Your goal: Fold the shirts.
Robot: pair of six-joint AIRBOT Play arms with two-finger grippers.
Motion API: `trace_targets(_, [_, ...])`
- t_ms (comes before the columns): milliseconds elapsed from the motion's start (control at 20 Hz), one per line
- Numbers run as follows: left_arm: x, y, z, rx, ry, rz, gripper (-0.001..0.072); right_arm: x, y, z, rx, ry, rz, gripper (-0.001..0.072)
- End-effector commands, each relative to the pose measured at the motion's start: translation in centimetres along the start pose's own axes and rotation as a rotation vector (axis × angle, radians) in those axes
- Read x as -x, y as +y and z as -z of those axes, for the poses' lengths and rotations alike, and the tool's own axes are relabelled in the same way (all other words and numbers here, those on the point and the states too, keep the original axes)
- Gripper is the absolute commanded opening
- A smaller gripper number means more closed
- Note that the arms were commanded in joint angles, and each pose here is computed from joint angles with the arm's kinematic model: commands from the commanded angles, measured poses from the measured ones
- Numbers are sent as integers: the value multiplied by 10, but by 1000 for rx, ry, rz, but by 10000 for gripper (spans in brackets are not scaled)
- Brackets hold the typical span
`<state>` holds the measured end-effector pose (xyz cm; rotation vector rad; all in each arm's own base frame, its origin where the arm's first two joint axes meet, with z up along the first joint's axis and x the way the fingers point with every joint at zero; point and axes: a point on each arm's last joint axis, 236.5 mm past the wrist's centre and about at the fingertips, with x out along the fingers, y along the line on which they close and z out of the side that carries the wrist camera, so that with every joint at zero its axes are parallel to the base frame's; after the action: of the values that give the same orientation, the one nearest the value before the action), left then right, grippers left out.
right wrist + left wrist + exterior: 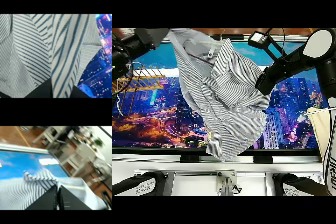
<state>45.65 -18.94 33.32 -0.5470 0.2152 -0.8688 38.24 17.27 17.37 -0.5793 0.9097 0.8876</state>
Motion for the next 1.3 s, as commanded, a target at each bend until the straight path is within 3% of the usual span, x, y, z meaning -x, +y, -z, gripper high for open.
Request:
trace_targets(0, [-19, -81, 46, -102, 144, 229, 65, 0, -7, -14, -62, -60, 30, 94])
trace_targets(150, [-28, -131, 82, -117, 230, 360, 65, 1, -9, -15, -116, -67, 37, 94])
trace_targets(350, [-11, -144, 98, -185, 333, 428, 65, 12, -17, -9, -167, -52, 91, 94])
trace_targets(700, [17, -81, 71, -219, 349, 230, 65, 47, -9, -15, -170, -111, 139, 94])
trace_targets(900, [4, -76, 76, -203, 343, 223, 70, 68, 19, -37, -191, -222, 61, 93])
trace_targets(950, [-1, -80, 83, -197, 356, 239, 113, 71, 27, -43, -210, -248, 31, 93])
trace_targets(1050, [-11, -88, 89, -194, 352, 250, 459, 71, 29, -46, -255, -258, 11, 94])
trace_targets(1100, [-14, -88, 84, -198, 330, 239, 567, 71, 29, -45, -269, -257, 13, 93])
trace_targets(1250, [-10, -90, 52, -248, 260, 212, 564, 80, 10, -41, -340, -260, 100, 94])
